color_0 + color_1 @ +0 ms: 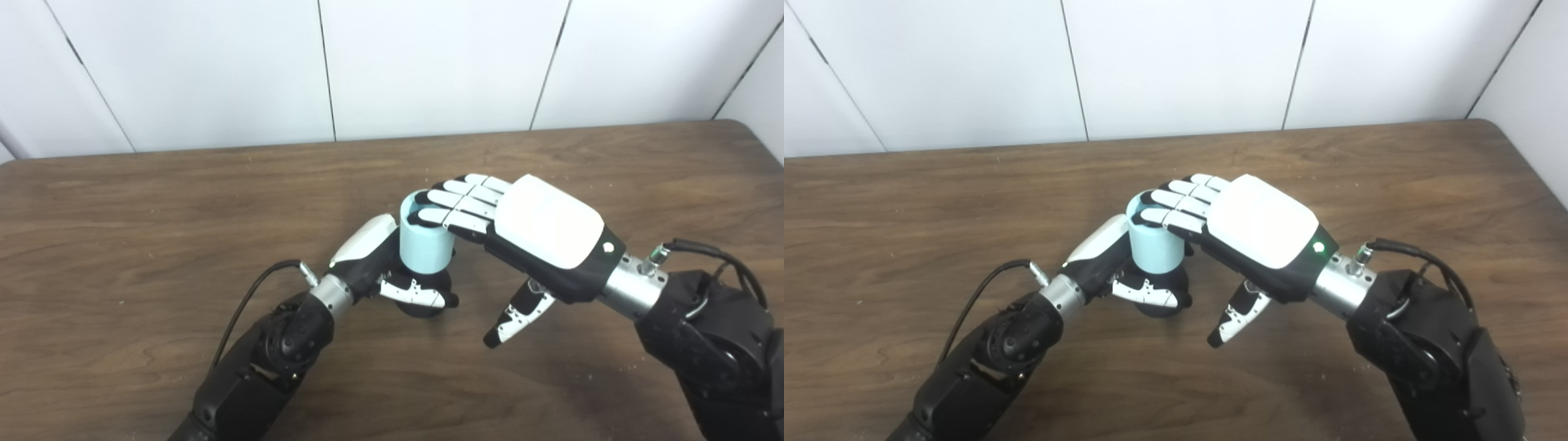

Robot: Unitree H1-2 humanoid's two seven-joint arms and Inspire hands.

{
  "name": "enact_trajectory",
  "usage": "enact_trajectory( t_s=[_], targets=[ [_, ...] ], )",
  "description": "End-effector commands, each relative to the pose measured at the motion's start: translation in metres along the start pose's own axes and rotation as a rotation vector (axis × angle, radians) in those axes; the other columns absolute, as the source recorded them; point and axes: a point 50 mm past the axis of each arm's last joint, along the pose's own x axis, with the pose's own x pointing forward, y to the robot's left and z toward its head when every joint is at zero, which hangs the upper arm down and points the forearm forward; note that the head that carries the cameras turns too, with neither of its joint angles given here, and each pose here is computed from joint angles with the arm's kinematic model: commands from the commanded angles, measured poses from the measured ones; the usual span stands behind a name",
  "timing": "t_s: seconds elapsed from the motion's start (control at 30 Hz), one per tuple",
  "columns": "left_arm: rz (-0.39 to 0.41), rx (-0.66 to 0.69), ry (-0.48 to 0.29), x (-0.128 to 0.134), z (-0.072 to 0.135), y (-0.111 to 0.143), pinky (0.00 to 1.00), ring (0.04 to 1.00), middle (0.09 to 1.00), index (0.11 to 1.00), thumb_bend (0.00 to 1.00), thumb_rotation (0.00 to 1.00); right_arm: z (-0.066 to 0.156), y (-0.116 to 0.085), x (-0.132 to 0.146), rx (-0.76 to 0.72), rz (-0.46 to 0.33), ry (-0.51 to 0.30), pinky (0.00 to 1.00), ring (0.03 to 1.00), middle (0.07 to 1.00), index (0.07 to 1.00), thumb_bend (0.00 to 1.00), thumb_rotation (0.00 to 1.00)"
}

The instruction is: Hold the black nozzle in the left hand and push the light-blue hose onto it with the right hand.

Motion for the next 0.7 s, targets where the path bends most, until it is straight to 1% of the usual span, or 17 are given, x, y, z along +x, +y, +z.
enact_trajectory(
  t_s=[0.0,0.27,0.5,0.67],
  targets=[
    [-0.407,-0.128,0.274,-0.035,-0.047,-0.076,0.72,0.786,0.735,0.556,0.77,0.39,-0.001,-0.015,0.0,-0.034,-0.085,-0.026,0.9,0.927,0.931,0.872,0.83,0.24],
    [-0.409,-0.128,0.271,-0.037,-0.047,-0.075,0.71,0.778,0.732,0.553,0.77,0.39,-0.002,0.003,-0.006,0.005,-0.067,-0.035,0.92,0.944,0.943,0.88,0.79,0.24],
    [-0.41,-0.123,0.271,-0.037,-0.047,-0.076,0.71,0.778,0.73,0.551,0.77,0.39,-0.001,0.014,-0.009,0.03,-0.041,-0.052,0.93,0.956,0.944,0.879,0.79,0.22],
    [-0.414,-0.118,0.271,-0.037,-0.047,-0.075,0.71,0.778,0.729,0.551,0.77,0.4,0.0,0.023,-0.01,0.036,-0.008,-0.057,0.93,0.955,0.944,0.876,0.79,0.21]
  ],
)
